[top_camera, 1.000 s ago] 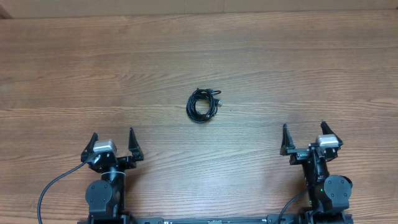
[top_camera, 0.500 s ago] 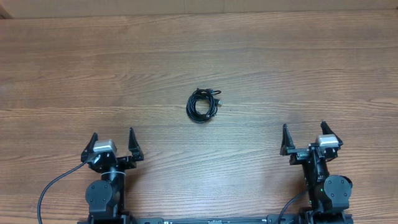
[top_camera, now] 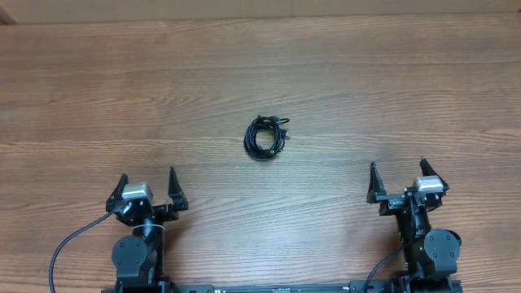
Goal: Untangle cables
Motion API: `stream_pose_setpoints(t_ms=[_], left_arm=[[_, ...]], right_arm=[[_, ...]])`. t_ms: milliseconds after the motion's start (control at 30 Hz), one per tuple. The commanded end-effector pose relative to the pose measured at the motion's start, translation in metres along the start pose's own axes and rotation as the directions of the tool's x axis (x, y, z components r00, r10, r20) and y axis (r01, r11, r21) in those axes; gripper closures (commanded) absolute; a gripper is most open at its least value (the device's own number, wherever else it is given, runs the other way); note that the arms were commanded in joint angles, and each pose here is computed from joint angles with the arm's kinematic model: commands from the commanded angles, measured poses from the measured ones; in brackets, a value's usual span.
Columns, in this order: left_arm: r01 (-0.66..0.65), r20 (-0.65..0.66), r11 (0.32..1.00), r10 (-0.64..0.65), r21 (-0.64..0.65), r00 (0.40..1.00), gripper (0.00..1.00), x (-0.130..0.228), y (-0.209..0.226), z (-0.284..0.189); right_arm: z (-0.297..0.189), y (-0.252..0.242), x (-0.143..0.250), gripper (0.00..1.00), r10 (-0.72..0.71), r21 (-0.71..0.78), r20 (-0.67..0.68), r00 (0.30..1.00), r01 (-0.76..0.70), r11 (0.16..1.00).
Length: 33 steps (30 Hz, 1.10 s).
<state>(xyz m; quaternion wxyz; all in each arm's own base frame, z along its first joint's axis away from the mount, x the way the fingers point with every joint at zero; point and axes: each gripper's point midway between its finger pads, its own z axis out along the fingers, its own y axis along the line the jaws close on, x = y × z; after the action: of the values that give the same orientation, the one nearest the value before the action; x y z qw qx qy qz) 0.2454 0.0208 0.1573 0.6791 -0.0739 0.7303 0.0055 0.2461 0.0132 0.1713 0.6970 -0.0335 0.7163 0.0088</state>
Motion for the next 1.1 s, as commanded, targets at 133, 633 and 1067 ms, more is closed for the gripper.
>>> stream_pose_setpoints(t_ms=[133, 633, 1067], left_arm=[[0.011, 0.008, 1.000, -0.011, -0.007, 1.000, 0.00, 0.000, 0.002, 0.000], [0.113, -0.022, 0.988, -0.112, 0.109, 0.994, 0.00, 0.003, -0.018, -0.001], [0.630, -0.292, 0.588, -0.570, 0.507, 0.768, 0.01, -0.033, -0.099, -0.034]], right_arm=[[0.000, -0.001, 0.001, 0.00, 0.002, 0.007, 0.005, 1.000, -0.002, 1.000], [0.000, -0.001, 0.001, 0.00, 0.002, 0.007, 0.005, 1.000, -0.002, 1.000], [0.000, -0.001, 0.001, 0.00, 0.002, 0.007, 0.005, 1.000, -0.002, 1.000]])
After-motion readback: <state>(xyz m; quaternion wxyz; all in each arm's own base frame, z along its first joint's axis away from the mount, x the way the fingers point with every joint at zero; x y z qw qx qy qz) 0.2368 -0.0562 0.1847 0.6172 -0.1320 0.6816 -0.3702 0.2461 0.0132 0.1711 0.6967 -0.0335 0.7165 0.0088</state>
